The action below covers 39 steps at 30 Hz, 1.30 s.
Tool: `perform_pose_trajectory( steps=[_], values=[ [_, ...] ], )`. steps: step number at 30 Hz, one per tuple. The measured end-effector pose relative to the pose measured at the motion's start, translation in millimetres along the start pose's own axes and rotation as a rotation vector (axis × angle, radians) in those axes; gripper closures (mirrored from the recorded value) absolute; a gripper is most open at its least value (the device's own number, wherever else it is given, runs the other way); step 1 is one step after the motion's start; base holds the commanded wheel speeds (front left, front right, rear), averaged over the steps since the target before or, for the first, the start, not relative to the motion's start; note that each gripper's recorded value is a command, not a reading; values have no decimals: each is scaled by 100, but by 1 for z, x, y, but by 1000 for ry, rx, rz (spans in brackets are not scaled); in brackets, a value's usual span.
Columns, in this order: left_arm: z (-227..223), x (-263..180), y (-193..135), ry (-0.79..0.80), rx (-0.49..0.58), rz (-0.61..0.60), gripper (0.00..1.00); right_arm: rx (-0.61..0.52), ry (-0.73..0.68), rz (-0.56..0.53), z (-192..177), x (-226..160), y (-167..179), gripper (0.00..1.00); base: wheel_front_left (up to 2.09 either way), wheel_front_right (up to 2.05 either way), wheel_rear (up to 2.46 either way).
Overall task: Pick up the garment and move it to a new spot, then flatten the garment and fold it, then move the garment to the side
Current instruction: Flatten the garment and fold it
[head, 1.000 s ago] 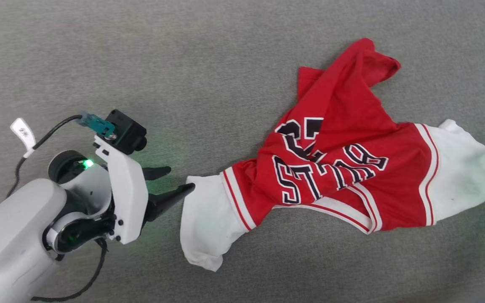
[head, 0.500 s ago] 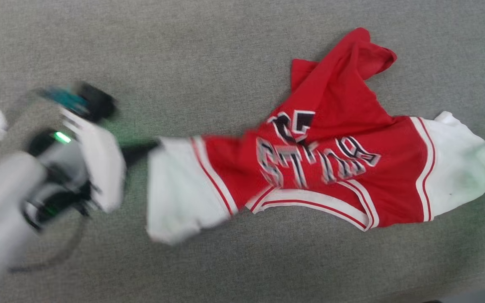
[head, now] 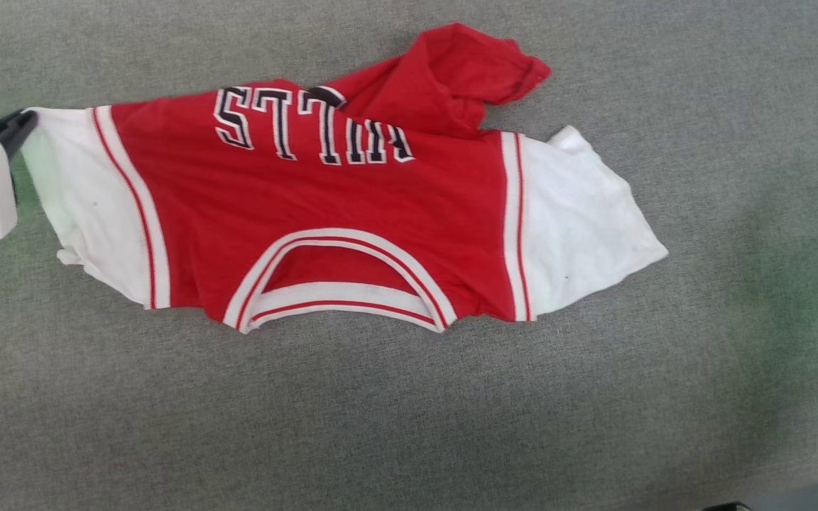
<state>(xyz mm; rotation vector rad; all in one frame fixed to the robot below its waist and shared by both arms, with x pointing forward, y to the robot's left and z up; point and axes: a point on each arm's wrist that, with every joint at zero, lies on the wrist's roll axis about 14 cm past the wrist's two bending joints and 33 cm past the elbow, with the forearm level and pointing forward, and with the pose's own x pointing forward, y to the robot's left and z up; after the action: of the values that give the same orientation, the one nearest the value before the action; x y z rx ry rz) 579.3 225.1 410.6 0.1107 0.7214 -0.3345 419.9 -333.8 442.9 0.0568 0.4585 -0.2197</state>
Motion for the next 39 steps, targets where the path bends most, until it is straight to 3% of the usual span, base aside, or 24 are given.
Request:
perform_pose_trajectory(
  steps=[4,5,6,7,15,22,26,31,39],
  values=[
    [-5,3,8,-3,-5,37,99,-22,0,19,2,0,6,0,0,0,0],
    [-5,3,7,-11,-8,37,73,-28,-1,27,3,1,8,0,0,0,0],
    [-6,3,6,-18,-6,36,25,-34,-1,39,3,1,12,0,0,0,0],
    [-6,2,5,-32,-2,37,0,-42,-1,52,3,1,16,0,0,0,0],
    [-14,-22,1,-228,-33,62,0,-181,63,210,-1,-2,60,0,0,0,0],
    [-37,-55,-8,-384,-173,135,0,-381,191,415,-18,-11,111,0,0,0,0],
    [-20,-86,-10,-524,-220,189,0,-509,275,515,-30,-16,133,0,0,0,0],
    [-59,-126,-21,-582,-264,272,0,-646,355,620,-40,-17,160,0,0,0,0],
    [-86,-153,-26,-616,-299,341,0,-782,514,665,-75,-13,161,0,0,0,0]
  ],
)
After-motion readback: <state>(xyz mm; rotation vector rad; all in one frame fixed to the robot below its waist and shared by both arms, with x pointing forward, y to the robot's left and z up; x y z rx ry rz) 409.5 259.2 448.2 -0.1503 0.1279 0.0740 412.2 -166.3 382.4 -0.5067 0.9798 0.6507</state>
